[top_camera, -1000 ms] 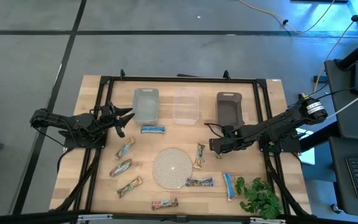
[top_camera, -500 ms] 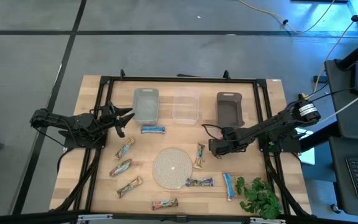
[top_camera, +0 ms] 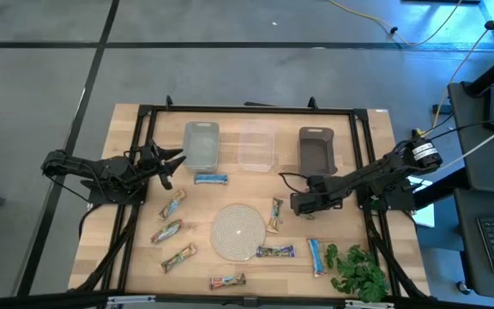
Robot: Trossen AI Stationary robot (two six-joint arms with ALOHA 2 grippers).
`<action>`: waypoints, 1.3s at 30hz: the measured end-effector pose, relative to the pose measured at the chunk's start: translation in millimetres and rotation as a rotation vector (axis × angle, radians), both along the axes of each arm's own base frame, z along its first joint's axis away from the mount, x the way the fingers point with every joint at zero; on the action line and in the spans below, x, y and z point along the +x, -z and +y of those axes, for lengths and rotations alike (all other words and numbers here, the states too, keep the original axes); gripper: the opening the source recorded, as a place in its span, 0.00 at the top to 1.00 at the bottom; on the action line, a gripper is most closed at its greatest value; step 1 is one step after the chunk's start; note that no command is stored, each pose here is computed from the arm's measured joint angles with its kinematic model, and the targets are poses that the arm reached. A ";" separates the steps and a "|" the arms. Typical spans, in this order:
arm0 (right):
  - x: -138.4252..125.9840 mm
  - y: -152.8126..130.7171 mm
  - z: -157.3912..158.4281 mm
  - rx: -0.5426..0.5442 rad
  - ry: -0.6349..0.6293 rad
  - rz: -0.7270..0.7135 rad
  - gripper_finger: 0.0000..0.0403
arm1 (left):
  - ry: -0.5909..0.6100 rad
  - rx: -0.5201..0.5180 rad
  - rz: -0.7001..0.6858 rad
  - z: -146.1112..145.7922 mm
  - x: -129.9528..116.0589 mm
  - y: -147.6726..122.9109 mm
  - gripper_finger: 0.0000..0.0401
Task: Pick and place Granola Bars by type
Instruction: Put the red granola bar into the black bin
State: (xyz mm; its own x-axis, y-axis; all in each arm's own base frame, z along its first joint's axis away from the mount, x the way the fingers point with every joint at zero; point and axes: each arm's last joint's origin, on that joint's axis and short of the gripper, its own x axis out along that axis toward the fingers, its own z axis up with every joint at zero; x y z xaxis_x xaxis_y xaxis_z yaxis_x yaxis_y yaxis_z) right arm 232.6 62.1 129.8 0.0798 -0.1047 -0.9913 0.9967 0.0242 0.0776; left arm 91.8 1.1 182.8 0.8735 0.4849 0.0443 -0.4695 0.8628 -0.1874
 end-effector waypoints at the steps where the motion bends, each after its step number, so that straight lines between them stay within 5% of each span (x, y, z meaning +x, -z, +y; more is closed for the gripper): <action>1: -0.3 0.0 0.1 0.004 0.000 0.004 0.63 | -0.001 0.000 0.000 0.0 0.0 0.0 0.66; 20: 6.4 -10.9 3.4 0.039 -0.077 0.034 0.79 | -0.002 0.001 0.001 0.0 0.0 0.0 0.66; 30: 19.3 -36.4 5.6 0.042 -0.151 -0.242 0.83 | -0.002 0.001 0.002 0.0 0.0 0.2 0.66; 39: -3.8 -103.8 -15.1 -0.266 -0.113 -0.560 0.83 | -0.002 0.001 0.001 0.1 0.0 0.1 0.66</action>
